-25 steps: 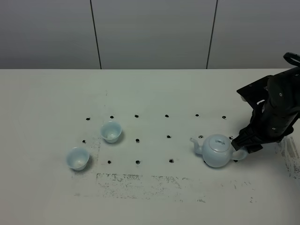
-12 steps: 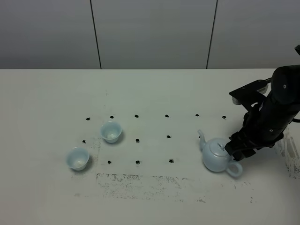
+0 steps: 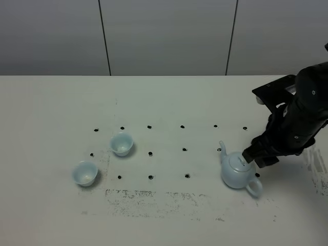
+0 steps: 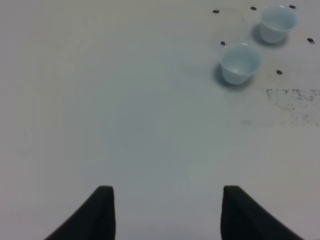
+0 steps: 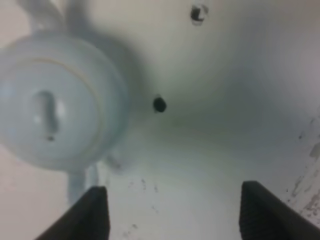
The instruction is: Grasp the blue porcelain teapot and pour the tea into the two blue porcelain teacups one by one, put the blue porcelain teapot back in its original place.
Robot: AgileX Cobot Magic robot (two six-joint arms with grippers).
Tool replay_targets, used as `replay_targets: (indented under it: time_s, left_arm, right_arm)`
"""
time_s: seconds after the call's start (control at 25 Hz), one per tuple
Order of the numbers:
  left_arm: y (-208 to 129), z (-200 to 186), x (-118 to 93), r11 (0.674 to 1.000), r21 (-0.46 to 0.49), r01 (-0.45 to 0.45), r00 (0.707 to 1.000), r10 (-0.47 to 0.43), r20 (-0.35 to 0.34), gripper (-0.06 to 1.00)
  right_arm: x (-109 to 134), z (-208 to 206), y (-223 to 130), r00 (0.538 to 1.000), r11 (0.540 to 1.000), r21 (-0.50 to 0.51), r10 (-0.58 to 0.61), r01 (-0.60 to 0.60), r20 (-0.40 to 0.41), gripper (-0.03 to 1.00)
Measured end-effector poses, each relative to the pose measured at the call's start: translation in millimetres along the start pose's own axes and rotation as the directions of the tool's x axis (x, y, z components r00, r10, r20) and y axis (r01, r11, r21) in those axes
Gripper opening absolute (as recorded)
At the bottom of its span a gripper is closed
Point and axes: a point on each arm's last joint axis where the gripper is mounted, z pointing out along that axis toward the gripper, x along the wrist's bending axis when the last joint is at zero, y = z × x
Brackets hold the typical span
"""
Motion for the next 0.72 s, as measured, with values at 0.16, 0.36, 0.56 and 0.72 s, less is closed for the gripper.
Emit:
replay_targets:
  time_s: [0.16,0.36,0.56,0.72]
  left_arm:
    - [0,0,0,1.000,0.000,0.000,1.000,0.000,0.000,0.45]
    - [0,0,0,1.000,0.000,0.000,1.000,0.000,0.000,0.45]
    - [0,0,0,1.000,0.000,0.001,1.000,-0.001,0.000,0.45]
    - [0,0,0,1.000,0.000,0.001,1.000,-0.001,0.000,0.45]
  right_arm:
    - [21,-4,-13,0.999,0.999,-0.011,-0.042,0.041,-0.034,0.54]
    - [27,6,-27,0.997,0.998,-0.002,-0.056,0.056,-0.060,0.54]
    - [21,15,-27,0.998,0.997,-0.071,-0.041,0.038,-0.047,0.54]
    - [18,22,-25,0.997,0.997,-0.074,-0.038,0.034,-0.060,0.53]
